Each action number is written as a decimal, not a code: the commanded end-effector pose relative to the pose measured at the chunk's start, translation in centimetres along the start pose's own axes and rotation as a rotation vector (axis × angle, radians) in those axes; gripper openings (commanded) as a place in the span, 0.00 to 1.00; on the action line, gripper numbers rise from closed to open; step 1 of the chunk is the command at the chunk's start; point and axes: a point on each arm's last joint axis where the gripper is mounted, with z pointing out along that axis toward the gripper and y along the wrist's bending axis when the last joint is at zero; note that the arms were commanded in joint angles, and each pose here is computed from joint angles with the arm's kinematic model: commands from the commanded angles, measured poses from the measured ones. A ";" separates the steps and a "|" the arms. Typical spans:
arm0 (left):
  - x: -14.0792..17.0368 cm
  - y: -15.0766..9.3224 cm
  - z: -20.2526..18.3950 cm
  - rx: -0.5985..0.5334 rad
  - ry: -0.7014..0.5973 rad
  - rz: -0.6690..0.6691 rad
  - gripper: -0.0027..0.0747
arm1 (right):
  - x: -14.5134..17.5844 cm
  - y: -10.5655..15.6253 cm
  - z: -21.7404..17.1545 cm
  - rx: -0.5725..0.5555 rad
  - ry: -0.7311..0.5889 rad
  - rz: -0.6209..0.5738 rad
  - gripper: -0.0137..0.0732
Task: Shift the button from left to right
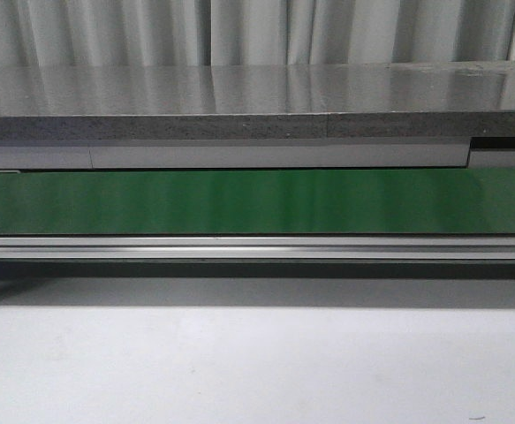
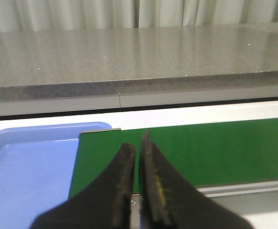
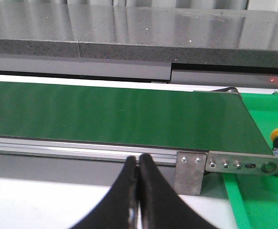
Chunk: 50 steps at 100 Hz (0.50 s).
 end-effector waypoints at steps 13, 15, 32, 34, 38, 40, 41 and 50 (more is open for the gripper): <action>0.9 0.1 -0.1 -0.030 -0.129 0.046 0.04 | -0.8 0.1 -0.2 -0.013 -0.098 -0.001 0.08; 1.3 0.1 -0.1 -0.032 -0.133 0.047 0.04 | -0.8 0.1 -0.2 -0.013 -0.098 -0.001 0.08; 4.0 -0.2 -0.5 -0.037 -0.186 0.032 0.04 | -0.8 0.1 -0.2 -0.013 -0.098 -0.001 0.08; 4.3 -0.2 -0.5 -0.037 -0.185 0.030 0.04 | -0.8 0.1 -0.2 -0.013 -0.098 -0.001 0.08; 4.9 -0.2 -0.6 -0.036 -0.187 0.020 0.04 | -0.8 0.1 -0.2 -0.013 -0.098 -0.001 0.08; 5.1 -0.3 -0.7 -0.036 -0.193 0.016 0.04 | -0.8 0.1 -0.2 -0.013 -0.098 -0.001 0.08; 5.3 -0.3 -0.7 -0.036 -0.191 0.014 0.04 | -0.8 0.1 -0.2 -0.013 -0.098 -0.001 0.08; 6.4 -0.4 -1.0 -0.035 -0.209 -0.009 0.04 | -0.8 0.1 -0.2 -0.013 -0.098 -0.001 0.08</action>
